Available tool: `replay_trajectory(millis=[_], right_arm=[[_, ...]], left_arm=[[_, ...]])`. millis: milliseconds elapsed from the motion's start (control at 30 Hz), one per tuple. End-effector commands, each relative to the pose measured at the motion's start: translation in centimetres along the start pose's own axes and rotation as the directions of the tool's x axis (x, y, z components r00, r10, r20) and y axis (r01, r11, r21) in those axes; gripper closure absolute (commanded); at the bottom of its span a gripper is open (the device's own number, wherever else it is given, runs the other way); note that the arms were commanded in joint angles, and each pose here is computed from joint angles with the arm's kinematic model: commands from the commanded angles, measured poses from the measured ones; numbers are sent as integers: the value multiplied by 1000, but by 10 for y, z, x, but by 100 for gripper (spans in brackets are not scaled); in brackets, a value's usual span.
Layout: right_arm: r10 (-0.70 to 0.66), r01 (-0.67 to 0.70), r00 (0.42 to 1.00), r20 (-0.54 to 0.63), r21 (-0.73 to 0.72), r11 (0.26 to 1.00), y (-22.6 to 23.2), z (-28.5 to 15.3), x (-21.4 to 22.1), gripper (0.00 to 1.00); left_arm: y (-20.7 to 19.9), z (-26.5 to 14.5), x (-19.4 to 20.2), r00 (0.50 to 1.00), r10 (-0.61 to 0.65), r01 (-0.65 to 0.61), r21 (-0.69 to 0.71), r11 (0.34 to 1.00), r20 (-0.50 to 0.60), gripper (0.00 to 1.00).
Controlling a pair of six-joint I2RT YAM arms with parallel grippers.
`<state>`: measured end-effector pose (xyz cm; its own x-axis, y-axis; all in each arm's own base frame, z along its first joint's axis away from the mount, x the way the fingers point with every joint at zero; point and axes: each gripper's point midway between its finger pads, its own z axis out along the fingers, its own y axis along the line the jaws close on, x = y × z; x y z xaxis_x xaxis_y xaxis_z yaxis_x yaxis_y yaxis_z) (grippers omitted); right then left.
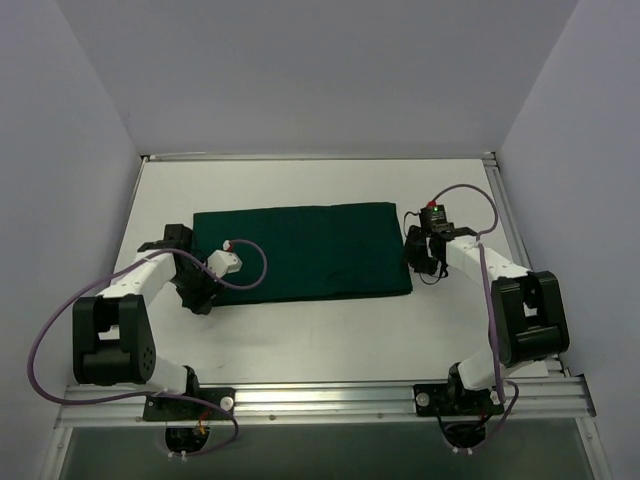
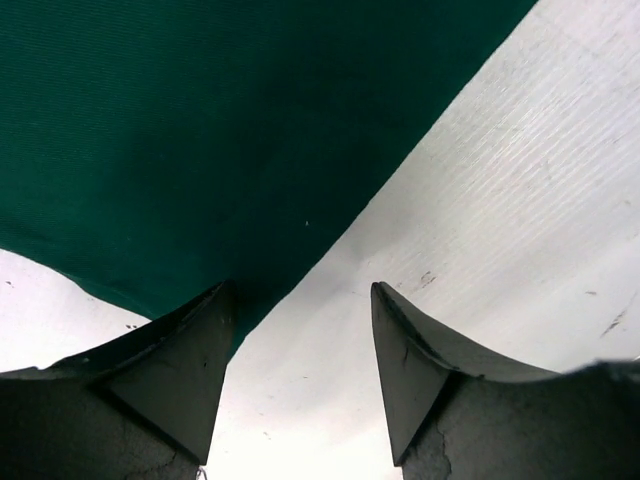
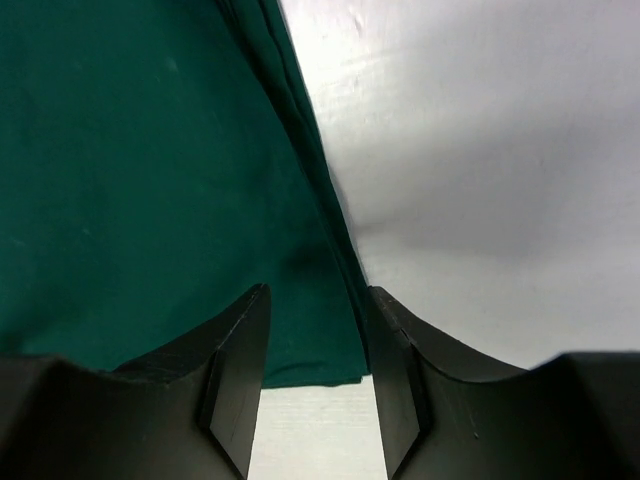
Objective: Open and lay out the surgical kit
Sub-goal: Open the surgical kit at the center of the board.
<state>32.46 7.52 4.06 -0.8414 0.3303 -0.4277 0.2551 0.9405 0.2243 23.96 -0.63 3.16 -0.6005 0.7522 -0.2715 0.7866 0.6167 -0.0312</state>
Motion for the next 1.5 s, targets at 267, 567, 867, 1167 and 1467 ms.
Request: replay_trajectory(millis=[267,567,867,1167,1467], right_arm=[[59,-58,998,-32,36,998,-10,-1,32,60],[57,-55,997,-58,35,998,-10,-2,43,61],[53,-50,998,-41,61,997,-18,-11,48,71],[56,-53,997,-57,56,997,-19,0,52,65],[86,-85,995,-58,24,996,-18,8,54,91]], left_arm=[[24,-3,-5,994,106,-105,-90,990,-2,46],[28,-5,-1,995,94,-95,-83,992,-16,59],[24,-11,-2,995,96,-95,-83,992,2,72],[30,-3,1,996,91,-92,-102,991,-6,73],[29,-4,-2,996,86,-84,-96,992,8,97]])
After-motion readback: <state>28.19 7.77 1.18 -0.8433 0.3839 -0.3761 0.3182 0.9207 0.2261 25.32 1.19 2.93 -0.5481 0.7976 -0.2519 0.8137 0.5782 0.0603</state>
